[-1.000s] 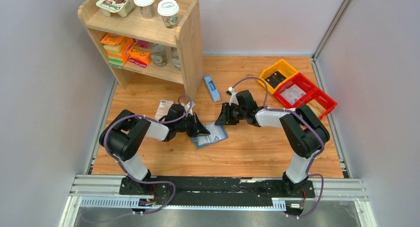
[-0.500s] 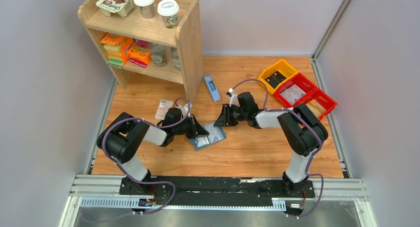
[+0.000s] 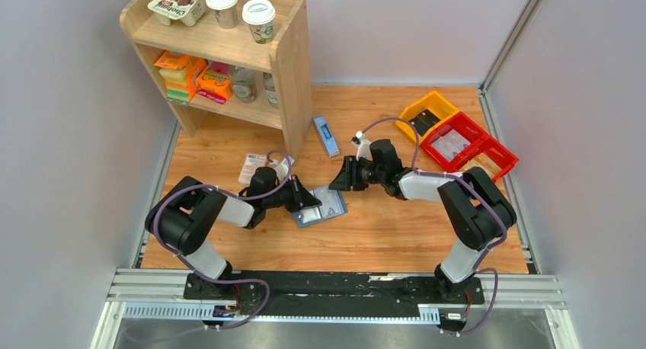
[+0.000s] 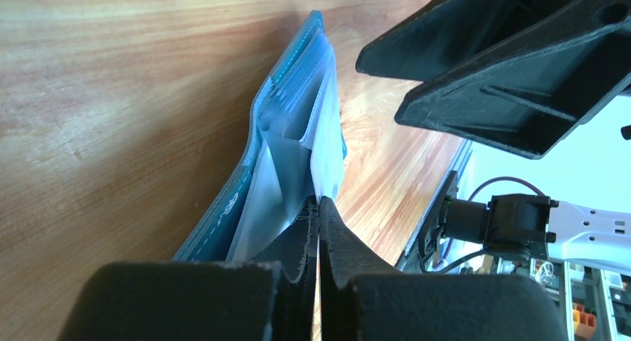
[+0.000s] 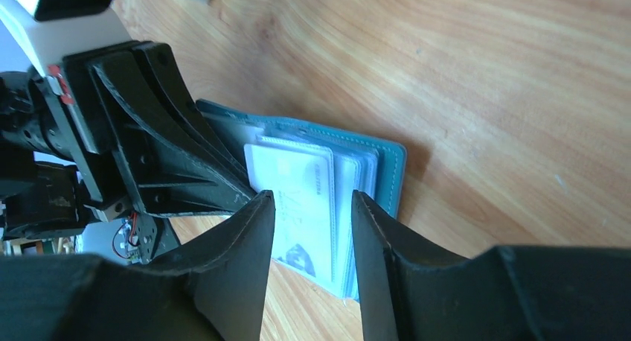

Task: Take the credit cards out of the card holder
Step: Remove the credit card from the card holder.

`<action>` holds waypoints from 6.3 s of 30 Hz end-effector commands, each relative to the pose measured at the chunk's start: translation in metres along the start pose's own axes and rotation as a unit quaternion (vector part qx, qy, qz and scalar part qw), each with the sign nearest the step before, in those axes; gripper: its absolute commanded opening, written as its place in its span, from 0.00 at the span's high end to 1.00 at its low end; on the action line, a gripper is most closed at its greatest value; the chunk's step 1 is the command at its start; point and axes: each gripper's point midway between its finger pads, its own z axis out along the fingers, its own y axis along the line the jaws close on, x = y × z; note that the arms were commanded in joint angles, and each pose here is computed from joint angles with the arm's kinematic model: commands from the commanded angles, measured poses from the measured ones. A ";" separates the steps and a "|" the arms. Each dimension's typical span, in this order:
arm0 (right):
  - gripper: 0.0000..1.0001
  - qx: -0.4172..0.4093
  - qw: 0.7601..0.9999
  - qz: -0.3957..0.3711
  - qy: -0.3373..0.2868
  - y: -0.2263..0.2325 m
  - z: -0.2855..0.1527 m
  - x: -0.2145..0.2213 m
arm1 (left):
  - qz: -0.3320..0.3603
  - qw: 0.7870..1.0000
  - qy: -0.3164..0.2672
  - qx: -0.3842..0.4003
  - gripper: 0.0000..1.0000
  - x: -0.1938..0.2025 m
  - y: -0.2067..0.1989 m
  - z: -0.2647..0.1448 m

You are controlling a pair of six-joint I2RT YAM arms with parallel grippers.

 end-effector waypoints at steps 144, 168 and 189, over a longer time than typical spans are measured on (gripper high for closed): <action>0.75 -0.010 0.993 0.118 0.004 -0.024 0.006 0.066 | -0.134 0.978 -0.130 0.095 0.85 -0.027 -0.037 0.019; 0.69 0.062 0.989 0.135 0.022 -0.053 0.009 0.079 | -0.122 0.981 -0.127 0.085 0.78 -0.019 -0.025 0.005; 0.68 0.068 0.989 0.133 0.023 -0.056 0.008 0.076 | -0.143 0.978 -0.142 0.058 1.00 -0.008 -0.002 -0.023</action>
